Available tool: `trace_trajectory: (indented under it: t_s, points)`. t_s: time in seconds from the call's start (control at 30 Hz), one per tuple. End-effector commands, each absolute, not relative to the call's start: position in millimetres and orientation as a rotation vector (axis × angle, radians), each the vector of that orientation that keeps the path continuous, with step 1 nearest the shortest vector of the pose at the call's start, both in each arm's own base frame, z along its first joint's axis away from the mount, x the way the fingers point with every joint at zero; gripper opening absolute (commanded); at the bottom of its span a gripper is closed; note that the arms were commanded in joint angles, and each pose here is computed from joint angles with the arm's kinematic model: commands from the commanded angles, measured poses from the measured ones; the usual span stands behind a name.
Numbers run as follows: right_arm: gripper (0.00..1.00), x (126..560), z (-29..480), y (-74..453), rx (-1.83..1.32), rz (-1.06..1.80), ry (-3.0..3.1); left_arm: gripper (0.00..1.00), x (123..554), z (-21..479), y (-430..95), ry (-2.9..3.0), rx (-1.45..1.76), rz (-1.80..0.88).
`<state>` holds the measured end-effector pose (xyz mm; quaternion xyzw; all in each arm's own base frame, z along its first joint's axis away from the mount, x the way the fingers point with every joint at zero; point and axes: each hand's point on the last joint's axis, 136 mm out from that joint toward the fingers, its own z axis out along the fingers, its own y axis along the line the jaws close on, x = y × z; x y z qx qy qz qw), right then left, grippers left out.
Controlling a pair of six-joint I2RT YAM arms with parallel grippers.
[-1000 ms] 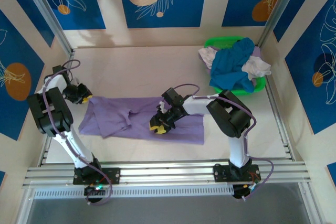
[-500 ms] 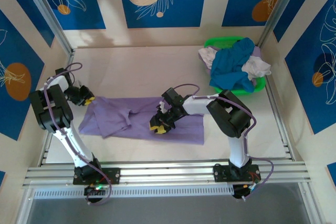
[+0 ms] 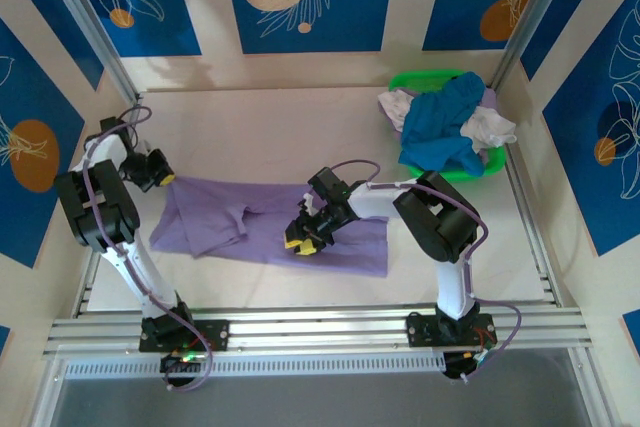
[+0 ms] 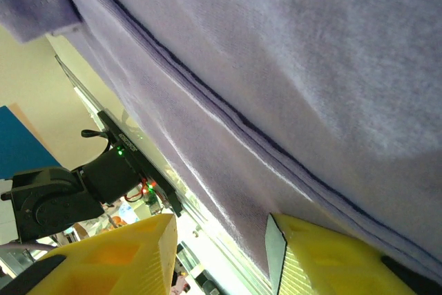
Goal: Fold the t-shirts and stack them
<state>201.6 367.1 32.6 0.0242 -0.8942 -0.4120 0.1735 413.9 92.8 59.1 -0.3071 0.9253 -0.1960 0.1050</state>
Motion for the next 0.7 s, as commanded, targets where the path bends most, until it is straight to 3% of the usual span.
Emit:
trace_trajectory:
  t_s: [0.0,0.27,0.43,0.67]
  points:
    - [0.41,184,-23,336,-0.066,-0.905,-2.571,0.02,418,64,91,2.752,-0.942,-0.587]
    - [0.41,184,-22,336,-0.063,-0.913,-2.571,0.11,437,50,77,2.739,-1.023,-0.799]
    - [0.41,189,-15,341,-0.048,-0.950,-2.578,0.33,444,59,76,2.697,-1.004,-0.826]
    - [0.41,190,-14,342,-0.040,-0.956,-2.579,0.35,426,76,81,2.689,-0.946,-0.716]
